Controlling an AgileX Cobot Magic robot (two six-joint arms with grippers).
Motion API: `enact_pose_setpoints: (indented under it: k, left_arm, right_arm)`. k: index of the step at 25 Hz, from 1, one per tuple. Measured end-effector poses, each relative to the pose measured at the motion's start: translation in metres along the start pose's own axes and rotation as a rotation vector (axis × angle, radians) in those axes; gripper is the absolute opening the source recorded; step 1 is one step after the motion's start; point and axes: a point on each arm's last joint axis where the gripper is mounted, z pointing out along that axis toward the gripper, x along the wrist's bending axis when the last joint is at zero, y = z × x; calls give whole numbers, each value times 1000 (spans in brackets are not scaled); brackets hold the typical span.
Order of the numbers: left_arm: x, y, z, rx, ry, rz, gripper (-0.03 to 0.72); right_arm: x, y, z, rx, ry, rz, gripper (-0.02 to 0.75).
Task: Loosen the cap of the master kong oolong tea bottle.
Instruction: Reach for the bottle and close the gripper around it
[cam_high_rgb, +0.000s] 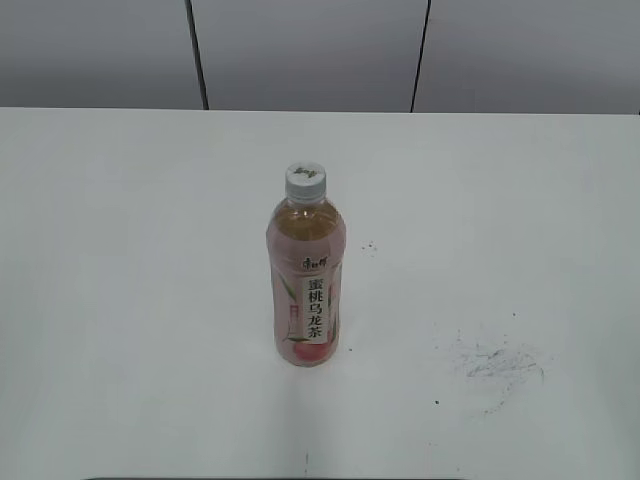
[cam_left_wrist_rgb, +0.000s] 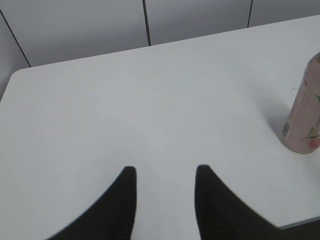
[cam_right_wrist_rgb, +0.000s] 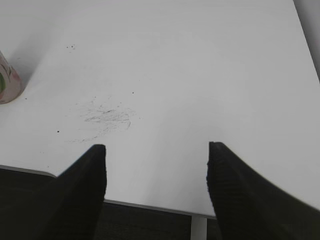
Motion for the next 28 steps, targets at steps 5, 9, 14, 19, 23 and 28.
enact_pose_setpoints:
  k: [5, 9, 14, 19, 23, 28]
  left_arm:
    - [0, 0, 0, 0, 0, 0, 241]
    - [0, 0, 0, 0, 0, 0, 241]
    - [0, 0, 0, 0, 0, 0, 241]
    - [0, 0, 0, 0, 0, 0, 241]
    - [0, 0, 0, 0, 0, 0, 243]
    - [0, 0, 0, 0, 0, 0, 241]
  right_arm:
    - [0, 0, 0, 0, 0, 0, 481]
    - [0, 0, 0, 0, 0, 0, 481]
    - [0, 0, 0, 0, 0, 0, 481]
    - [0, 0, 0, 0, 0, 0, 481]
    - [0, 0, 0, 0, 0, 0, 481]
    - [0, 0, 0, 0, 0, 0, 481]
